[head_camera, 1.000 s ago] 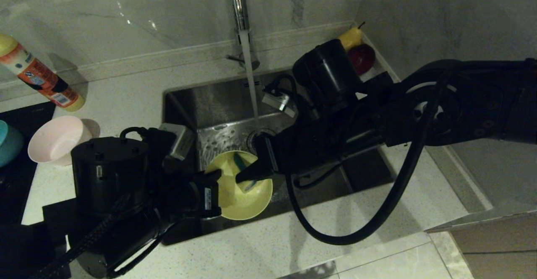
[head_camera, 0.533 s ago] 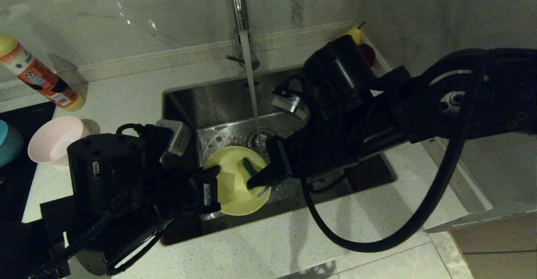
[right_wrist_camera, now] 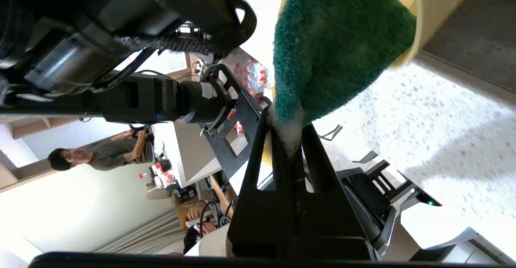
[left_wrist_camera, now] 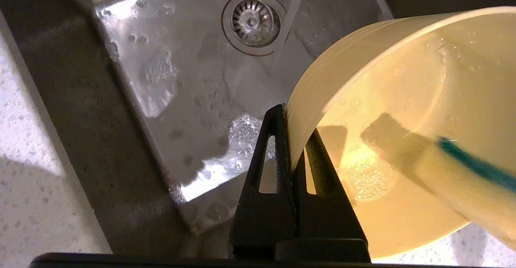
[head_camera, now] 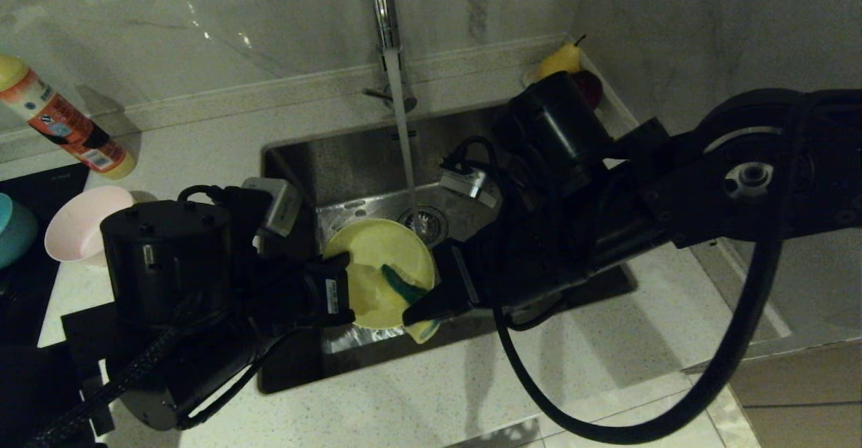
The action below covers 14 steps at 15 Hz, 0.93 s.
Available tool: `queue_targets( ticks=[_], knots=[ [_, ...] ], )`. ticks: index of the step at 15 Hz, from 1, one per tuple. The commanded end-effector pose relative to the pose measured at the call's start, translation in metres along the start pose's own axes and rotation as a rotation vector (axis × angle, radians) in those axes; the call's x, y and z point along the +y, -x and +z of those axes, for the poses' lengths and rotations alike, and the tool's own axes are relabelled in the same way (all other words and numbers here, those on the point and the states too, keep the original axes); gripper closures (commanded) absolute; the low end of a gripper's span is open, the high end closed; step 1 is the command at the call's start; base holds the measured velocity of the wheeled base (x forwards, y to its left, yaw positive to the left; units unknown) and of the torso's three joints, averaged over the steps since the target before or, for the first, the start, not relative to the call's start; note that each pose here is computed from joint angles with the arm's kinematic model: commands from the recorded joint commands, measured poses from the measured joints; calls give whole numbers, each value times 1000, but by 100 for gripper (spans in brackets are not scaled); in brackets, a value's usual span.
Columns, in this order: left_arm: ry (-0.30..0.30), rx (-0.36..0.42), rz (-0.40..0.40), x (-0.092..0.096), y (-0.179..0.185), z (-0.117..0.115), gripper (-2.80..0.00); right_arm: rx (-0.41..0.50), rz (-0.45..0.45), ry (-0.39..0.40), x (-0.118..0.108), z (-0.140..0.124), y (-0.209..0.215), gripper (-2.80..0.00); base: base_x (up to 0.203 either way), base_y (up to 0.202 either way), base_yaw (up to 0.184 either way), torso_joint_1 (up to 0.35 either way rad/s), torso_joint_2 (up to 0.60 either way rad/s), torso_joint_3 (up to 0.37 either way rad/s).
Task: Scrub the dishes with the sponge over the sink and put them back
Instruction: Wipe the bowl
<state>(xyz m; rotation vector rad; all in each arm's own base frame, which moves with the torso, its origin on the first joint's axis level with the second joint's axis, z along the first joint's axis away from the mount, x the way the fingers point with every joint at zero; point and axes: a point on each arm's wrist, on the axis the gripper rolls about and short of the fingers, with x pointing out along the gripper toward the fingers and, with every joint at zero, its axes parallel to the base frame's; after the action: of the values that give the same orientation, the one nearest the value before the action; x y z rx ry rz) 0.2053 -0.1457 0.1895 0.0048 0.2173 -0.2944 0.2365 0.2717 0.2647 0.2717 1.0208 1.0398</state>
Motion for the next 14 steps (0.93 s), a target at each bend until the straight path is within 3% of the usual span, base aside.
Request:
queue_targets(
  ticks=[1, 9, 14],
  knots=[
    [4, 0, 0, 1, 1, -1, 0, 9, 6, 0, -2, 5, -13, 0, 0, 0, 0, 0, 0, 0],
    [25, -24, -2, -2, -5, 6, 0, 54, 12, 3, -4, 5, -44, 0, 0, 0, 0, 0, 0, 0],
    [33, -26, 0, -2, -4, 6, 0, 25, 16, 8, -1, 9, -35, 0, 0, 0, 0, 0, 0, 0]
  ],
)
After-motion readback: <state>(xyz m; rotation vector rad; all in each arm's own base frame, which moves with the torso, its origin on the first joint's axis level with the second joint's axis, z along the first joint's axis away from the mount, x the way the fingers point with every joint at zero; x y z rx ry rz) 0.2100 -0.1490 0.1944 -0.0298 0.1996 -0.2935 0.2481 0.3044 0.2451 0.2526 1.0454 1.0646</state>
